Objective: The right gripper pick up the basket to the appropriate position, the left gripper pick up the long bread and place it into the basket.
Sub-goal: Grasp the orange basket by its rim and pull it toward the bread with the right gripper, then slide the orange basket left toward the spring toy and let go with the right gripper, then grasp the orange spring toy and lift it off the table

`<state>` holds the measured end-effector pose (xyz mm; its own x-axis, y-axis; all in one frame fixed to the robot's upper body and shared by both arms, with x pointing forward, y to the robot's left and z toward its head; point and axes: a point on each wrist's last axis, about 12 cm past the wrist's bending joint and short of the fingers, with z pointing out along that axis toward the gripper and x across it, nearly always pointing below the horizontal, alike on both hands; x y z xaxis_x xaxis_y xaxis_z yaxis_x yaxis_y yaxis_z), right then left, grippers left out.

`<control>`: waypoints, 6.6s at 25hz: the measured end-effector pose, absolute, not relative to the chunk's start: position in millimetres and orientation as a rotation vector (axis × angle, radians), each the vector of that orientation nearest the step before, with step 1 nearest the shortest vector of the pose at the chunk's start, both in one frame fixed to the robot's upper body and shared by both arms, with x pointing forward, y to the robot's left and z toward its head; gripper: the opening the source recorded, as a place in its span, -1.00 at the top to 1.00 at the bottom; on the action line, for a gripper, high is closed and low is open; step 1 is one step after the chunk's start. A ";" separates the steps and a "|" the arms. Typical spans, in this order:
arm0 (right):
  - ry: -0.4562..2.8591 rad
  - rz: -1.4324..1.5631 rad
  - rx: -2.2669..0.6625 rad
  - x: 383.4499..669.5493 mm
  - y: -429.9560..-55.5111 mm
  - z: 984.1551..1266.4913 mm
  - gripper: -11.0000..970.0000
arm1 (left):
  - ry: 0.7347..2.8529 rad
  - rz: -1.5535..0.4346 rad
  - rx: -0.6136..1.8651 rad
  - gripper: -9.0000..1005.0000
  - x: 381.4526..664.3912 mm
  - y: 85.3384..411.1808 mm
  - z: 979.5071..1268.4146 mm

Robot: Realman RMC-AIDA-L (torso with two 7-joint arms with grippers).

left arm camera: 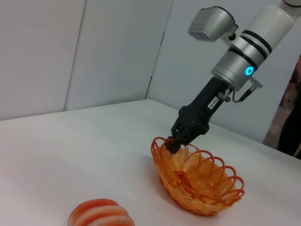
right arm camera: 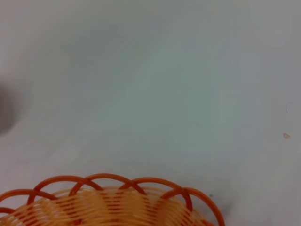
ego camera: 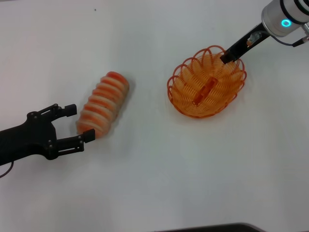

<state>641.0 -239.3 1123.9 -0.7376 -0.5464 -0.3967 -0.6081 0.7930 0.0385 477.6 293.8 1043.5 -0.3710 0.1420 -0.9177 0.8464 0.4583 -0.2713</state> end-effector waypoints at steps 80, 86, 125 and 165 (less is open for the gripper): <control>2.534 0.967 0.246 616.2 -244.4 1069.9 0.59 | 1.868 -0.918 0.838 -0.81 483.5 297.5 1039.6; 2.533 0.974 0.245 615.5 -245.4 1070.1 0.56 | 1.868 -0.917 0.839 -0.81 484.2 298.2 1040.2; 1.911 0.842 -0.673 536.6 -333.7 1084.2 -0.89 | 1.850 -0.952 0.802 -0.81 494.6 289.6 1045.7; 1.974 0.594 -0.925 543.8 -327.5 1080.9 -0.89 | 2.719 -0.489 0.850 -0.80 591.3 184.1 1139.5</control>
